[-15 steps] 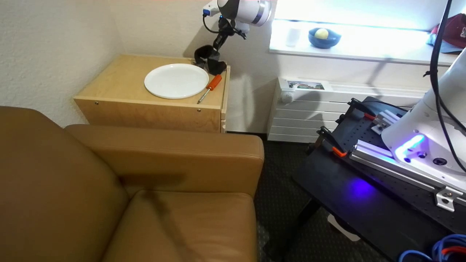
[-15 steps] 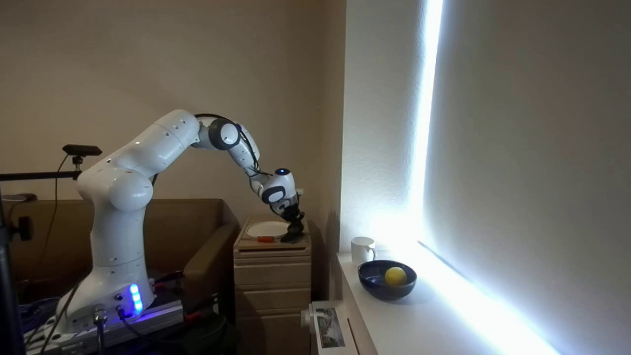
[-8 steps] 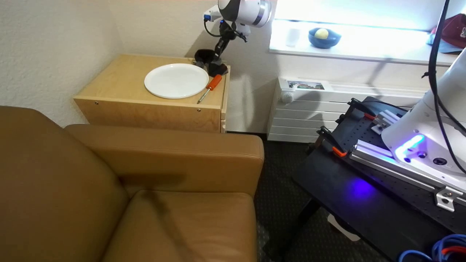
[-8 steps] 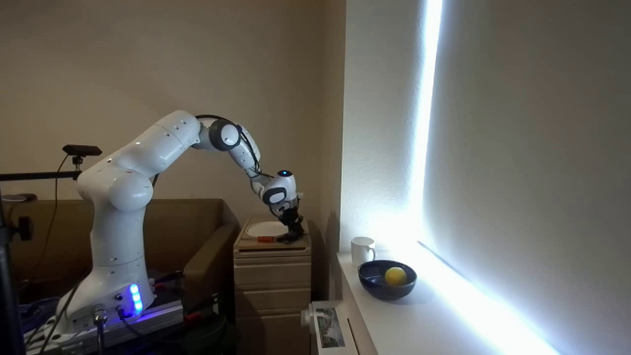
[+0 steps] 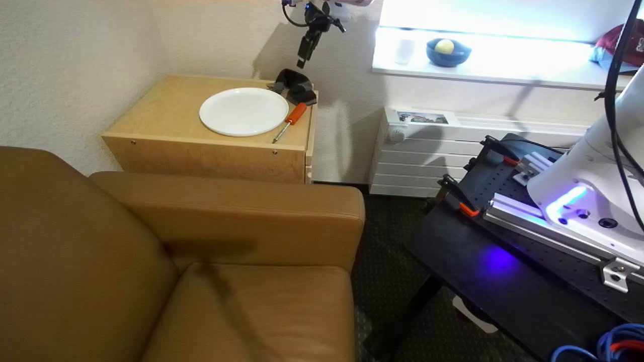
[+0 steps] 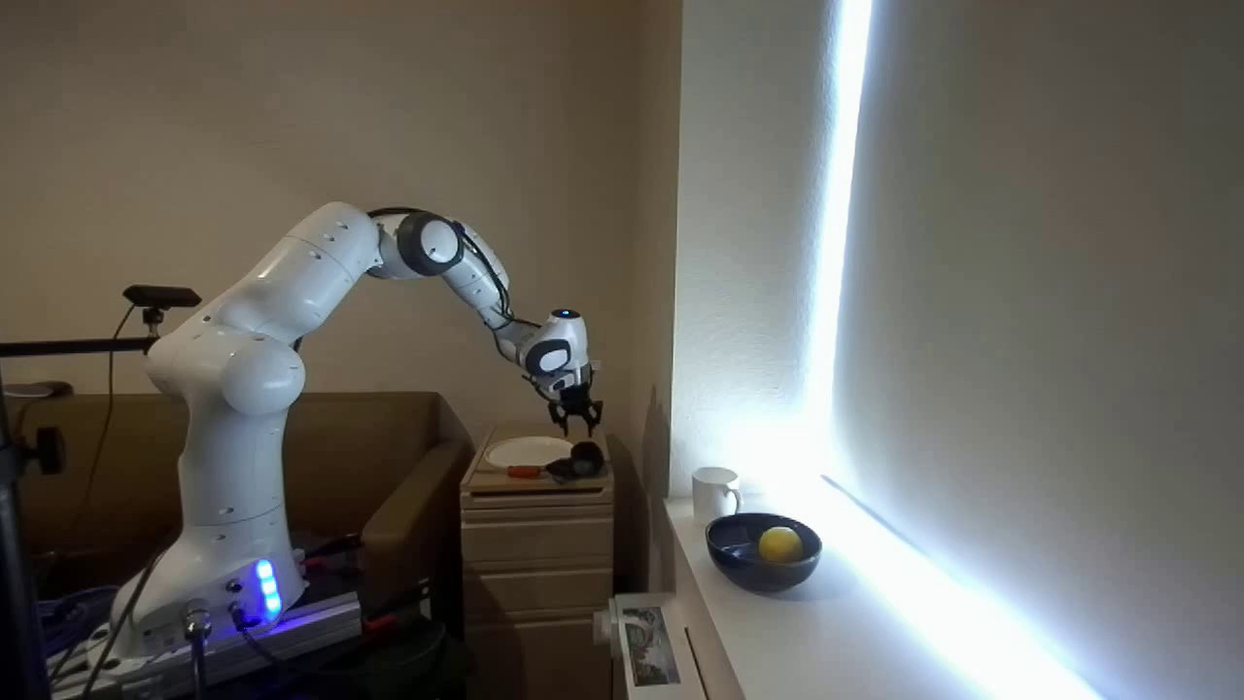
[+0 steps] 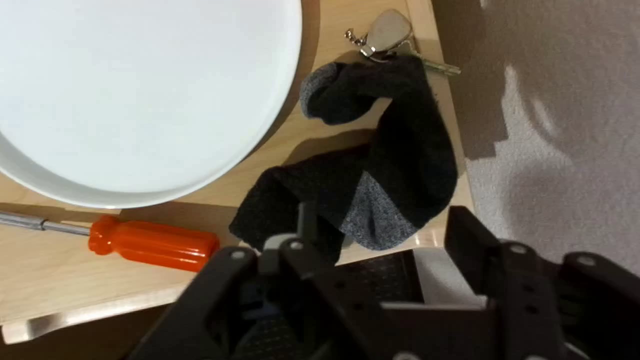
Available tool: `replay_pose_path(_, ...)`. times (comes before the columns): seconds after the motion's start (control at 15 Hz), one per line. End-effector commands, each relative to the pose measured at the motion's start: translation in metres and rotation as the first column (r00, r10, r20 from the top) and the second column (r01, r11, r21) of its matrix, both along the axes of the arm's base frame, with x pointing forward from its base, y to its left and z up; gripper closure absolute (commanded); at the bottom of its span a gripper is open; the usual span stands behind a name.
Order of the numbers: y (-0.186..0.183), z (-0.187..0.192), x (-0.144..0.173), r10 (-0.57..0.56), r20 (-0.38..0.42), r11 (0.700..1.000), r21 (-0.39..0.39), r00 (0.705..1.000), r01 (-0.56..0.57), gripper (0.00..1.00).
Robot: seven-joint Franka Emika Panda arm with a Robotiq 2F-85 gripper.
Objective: Put the lemon in the bowl on the windowsill then put the sock on the nightstand
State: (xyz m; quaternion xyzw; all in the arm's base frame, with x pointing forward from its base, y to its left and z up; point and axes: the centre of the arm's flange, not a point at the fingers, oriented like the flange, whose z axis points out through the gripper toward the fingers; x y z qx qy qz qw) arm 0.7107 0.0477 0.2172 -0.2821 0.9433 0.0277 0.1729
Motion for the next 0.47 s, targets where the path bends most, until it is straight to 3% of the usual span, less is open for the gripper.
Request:
replay_pose_path(0.0,0.011,0.077,-0.043,0.124,-0.021,0.990,0.066,0.992,-0.122,0.02)
replay_pose_path(0.27,0.055,0.152,-0.080,0.288,0.153,0.943,0.123,0.945,-0.308,0.00)
replay_pose_path(0.33,0.053,0.123,-0.037,0.225,0.109,0.968,0.088,0.968,-0.235,0.00)
replay_pose_path(0.4,0.061,0.140,-0.043,0.240,0.129,0.963,0.094,0.962,-0.253,0.00)
